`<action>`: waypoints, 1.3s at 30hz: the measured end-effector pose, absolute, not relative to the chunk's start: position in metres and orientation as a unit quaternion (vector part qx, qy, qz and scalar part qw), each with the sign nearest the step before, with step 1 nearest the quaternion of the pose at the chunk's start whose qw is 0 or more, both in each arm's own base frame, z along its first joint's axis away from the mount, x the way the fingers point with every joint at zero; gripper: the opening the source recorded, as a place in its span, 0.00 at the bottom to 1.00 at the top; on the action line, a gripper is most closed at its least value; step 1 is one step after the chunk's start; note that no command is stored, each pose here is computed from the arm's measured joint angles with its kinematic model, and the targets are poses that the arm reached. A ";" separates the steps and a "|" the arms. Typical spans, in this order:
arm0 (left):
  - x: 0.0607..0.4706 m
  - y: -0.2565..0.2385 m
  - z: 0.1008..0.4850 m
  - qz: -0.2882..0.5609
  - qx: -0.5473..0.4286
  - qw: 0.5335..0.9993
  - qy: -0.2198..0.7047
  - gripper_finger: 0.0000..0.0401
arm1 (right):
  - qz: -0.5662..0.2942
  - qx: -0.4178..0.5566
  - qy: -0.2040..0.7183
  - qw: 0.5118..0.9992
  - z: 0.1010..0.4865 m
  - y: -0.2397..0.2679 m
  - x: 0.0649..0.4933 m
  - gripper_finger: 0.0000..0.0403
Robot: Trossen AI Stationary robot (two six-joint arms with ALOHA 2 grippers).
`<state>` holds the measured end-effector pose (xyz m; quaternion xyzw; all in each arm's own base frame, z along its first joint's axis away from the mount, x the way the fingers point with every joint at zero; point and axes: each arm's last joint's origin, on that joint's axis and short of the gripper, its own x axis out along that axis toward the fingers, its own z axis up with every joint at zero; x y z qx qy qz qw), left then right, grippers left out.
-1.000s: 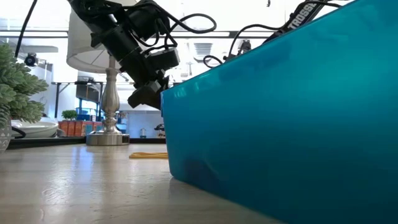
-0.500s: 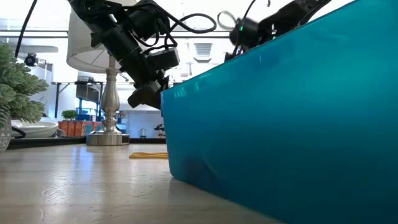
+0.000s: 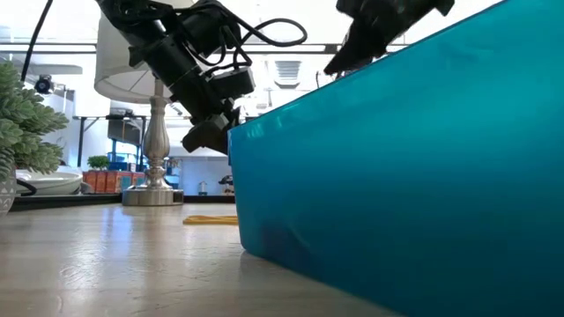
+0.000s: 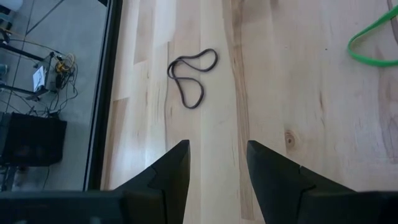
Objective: Pick and place rubber bands into bin
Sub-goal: Put the blue rubber band into the blue bin
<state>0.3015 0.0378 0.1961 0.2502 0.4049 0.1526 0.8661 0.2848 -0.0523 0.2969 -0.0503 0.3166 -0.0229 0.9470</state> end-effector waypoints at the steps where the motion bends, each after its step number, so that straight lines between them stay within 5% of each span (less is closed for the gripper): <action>1: 0.302 0.038 0.196 0.153 0.250 0.866 0.404 0.36 | -0.014 -0.054 0.317 0.947 0.299 -0.047 0.283 0.02; 15: 0.303 0.038 0.198 0.155 0.252 0.870 0.395 0.36 | 0.118 -0.071 0.342 0.929 0.296 0.017 0.278 0.02; 39: 0.307 0.038 0.202 0.163 0.247 0.880 0.371 0.36 | 0.228 -0.048 0.321 0.918 0.278 0.106 0.290 0.02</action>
